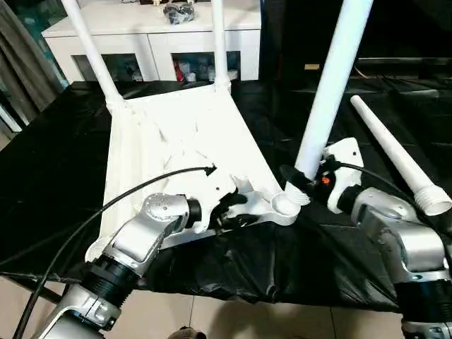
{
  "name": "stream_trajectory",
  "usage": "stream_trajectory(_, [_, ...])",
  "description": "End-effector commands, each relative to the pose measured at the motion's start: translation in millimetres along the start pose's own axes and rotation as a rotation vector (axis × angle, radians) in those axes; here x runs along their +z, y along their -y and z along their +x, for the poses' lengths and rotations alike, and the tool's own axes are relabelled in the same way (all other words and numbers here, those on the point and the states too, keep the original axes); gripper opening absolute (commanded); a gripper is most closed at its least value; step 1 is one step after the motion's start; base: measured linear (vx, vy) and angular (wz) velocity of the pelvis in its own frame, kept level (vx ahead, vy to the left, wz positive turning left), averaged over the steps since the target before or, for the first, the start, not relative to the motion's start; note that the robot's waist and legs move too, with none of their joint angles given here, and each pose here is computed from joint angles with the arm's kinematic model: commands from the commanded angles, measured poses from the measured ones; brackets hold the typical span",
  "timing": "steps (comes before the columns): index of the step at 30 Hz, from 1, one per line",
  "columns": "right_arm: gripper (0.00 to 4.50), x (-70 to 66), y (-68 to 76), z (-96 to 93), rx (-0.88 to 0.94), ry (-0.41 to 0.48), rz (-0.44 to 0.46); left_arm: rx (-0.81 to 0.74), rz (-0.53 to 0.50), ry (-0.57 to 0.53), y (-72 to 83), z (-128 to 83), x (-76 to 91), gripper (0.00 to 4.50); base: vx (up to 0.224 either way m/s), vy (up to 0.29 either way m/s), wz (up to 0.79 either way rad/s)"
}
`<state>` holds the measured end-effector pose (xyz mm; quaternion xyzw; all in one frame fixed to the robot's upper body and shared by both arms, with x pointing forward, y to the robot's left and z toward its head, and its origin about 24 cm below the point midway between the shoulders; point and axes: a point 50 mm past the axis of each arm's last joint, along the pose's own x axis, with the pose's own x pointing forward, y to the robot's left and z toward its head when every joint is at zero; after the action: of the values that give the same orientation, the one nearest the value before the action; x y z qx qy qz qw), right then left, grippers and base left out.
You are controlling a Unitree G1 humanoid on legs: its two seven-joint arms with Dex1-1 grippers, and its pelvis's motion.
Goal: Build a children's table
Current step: Insert table leg to table base
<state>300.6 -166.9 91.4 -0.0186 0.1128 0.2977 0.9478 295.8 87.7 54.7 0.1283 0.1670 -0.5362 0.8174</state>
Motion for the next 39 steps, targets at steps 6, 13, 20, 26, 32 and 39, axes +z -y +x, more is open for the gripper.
stream_trajectory(6, [1.89, 6.2, -5.9, 4.4, 0.023, 0.035, -0.020, 0.002, 0.011, -0.040, -2.8, -3.7, -9.2, 1.75, 0.000, 0.000, 0.00])
stream_trajectory(13, [1.89, 5.0, -7.6, 7.2, 0.043, 0.025, -0.017, -0.049, 0.012, -0.071, -0.7, -3.7, -14.6, 1.32, 0.000, 0.000, 0.00])
stream_trajectory(20, [1.89, 4.5, -7.5, 10.1, 0.054, 0.015, -0.018, -0.066, 0.037, -0.109, -2.9, -4.3, -18.4, 0.72, 0.000, 0.000, 0.00])
stream_trajectory(26, [1.89, 5.0, -10.1, 13.4, 0.092, 0.000, -0.022, -0.076, 0.046, -0.138, -5.9, -5.4, -20.9, 0.28, 0.000, 0.000, 0.00])
stream_trajectory(32, [1.89, 4.7, -11.2, 14.8, 0.166, -0.033, -0.026, -0.096, 0.043, -0.096, -7.8, -7.4, -13.6, 0.01, 0.000, 0.000, 0.00])
stream_trajectory(39, [1.89, -1.5, -3.8, 17.6, 0.193, -0.077, -0.014, -0.146, 0.039, -0.035, -3.4, -11.1, -12.3, 0.00, 0.000, 0.000, 0.00])
